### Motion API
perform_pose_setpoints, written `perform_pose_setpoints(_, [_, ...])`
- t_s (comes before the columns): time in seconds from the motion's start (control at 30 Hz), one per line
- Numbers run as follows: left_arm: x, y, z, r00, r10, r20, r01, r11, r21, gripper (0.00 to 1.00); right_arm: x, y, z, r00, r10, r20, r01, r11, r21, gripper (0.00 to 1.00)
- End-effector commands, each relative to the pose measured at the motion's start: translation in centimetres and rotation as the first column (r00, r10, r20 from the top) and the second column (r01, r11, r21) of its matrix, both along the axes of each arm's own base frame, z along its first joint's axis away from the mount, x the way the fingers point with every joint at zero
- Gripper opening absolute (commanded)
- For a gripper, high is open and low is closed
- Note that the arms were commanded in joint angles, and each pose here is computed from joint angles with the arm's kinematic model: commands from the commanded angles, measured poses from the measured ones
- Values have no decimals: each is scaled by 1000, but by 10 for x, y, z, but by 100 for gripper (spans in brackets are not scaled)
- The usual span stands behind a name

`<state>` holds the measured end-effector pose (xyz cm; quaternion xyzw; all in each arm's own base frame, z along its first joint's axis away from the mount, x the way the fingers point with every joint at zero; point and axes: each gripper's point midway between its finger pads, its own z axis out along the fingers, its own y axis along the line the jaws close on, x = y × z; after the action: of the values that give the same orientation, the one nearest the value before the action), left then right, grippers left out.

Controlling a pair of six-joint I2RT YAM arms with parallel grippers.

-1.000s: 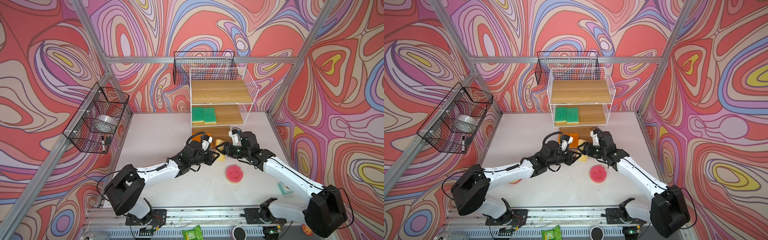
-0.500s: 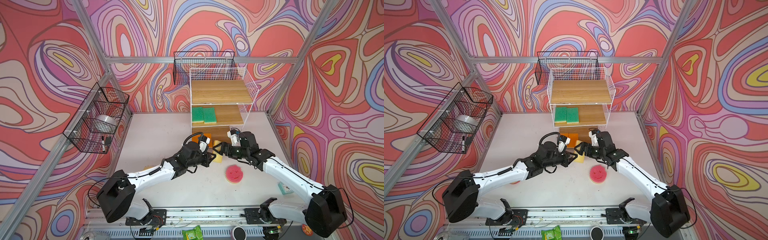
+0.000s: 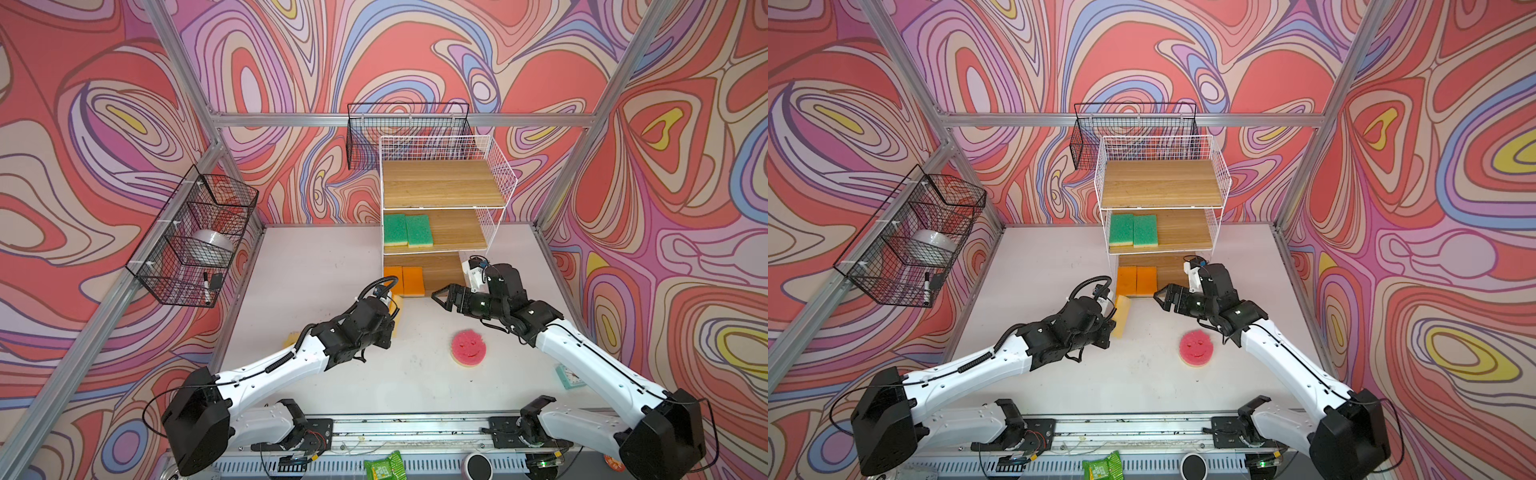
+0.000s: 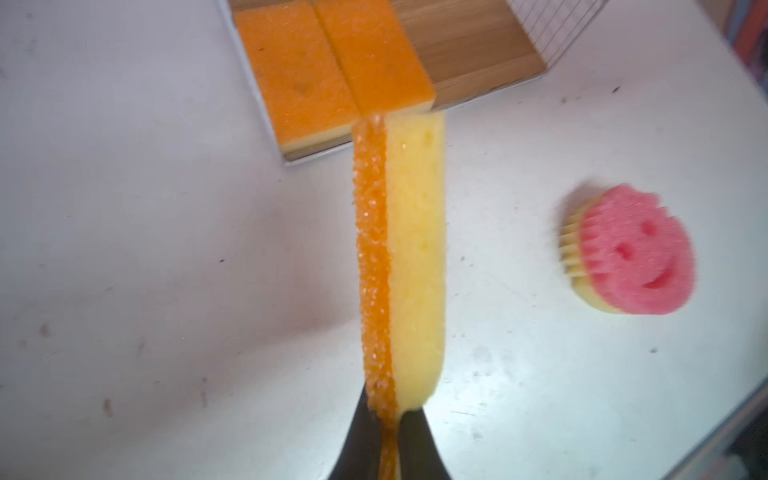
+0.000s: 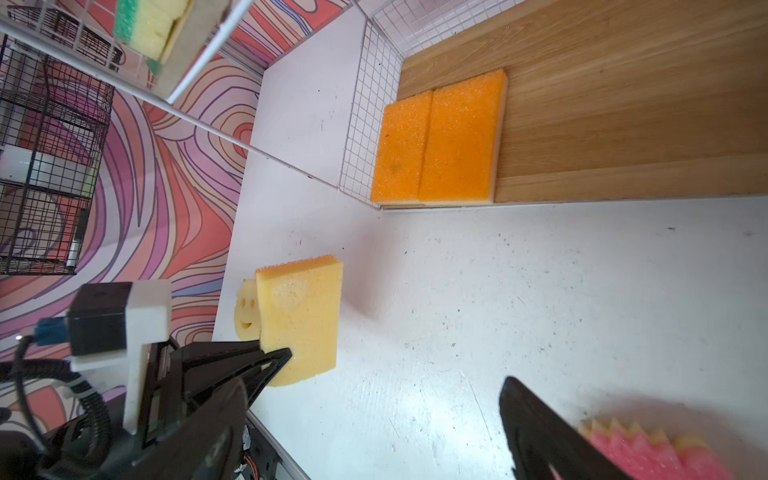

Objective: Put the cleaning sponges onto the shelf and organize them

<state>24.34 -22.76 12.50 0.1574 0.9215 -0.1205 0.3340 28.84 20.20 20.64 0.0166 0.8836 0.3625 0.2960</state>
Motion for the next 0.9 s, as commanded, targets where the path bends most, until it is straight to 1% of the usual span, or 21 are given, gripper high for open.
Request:
perform_pose_setpoints(0.0, [-2, 30, -11, 999, 39, 31, -45, 970, 241, 7, 1, -8, 6, 1000, -22, 21, 23, 999, -33, 98])
perform_pose_setpoints(0.1, [-3, 26, -16, 999, 37, 36, -47, 939, 340, 7, 1, -11, 2, 999, -34, 18, 35, 998, -53, 98])
perform_pose_setpoints(0.27, [-6, 1, -23, 999, 1, 35, -18, 871, 490, 8, 2, -14, -2, 999, -42, 20, 44, 997, -71, 98])
perform_pose_setpoints(0.33, [-9, -12, -29, 1000, -20, 17, 8, 851, 525, 7, 3, -17, -3, 999, -47, 24, 49, 995, -90, 98])
perform_pose_setpoints(0.37, [-11, -18, -32, 999, -32, 6, 24, 849, 528, 8, 3, -19, -2, 998, -54, 26, 56, 993, -105, 98])
perform_pose_setpoints(0.4, [-13, -25, -36, 999, -41, -13, 42, 857, 514, 12, 3, -22, -2, 998, -59, 29, 62, 990, -125, 98])
perform_pose_setpoints(0.43, [-15, -31, -39, 998, -50, -29, 58, 869, 492, 19, 3, -26, -2, 997, -68, 30, 71, 987, -141, 98])
perform_pose_setpoints(0.47, [-18, -38, -41, 997, -62, -50, 78, 884, 461, 29, 3, -30, -1, 996, -77, 32, 82, 984, -157, 98])
perform_pose_setpoints(0.5, [-20, -43, -43, 995, -71, -64, 92, 895, 436, 38, 3, -33, 0, 996, -86, 31, 90, 982, -168, 98])
perform_pose_setpoints(0.57, [-22, -51, -45, 993, -81, -80, 107, 908, 404, 47, 3, -41, -2, 994, -105, 21, 107, 976, -187, 98])
perform_pose_setpoints(0.67, [-22, -59, -47, 991, -89, -95, 119, 916, 383, 55, 3, -54, -8, 990, -140, -8, 135, 972, -193, 98])
perform_pose_setpoints(0.87, [-24, -71, -42, 989, -108, -101, 136, 934, 330, 65, 4, -75, -15, 980, -194, -46, 184, 967, -176, 99])
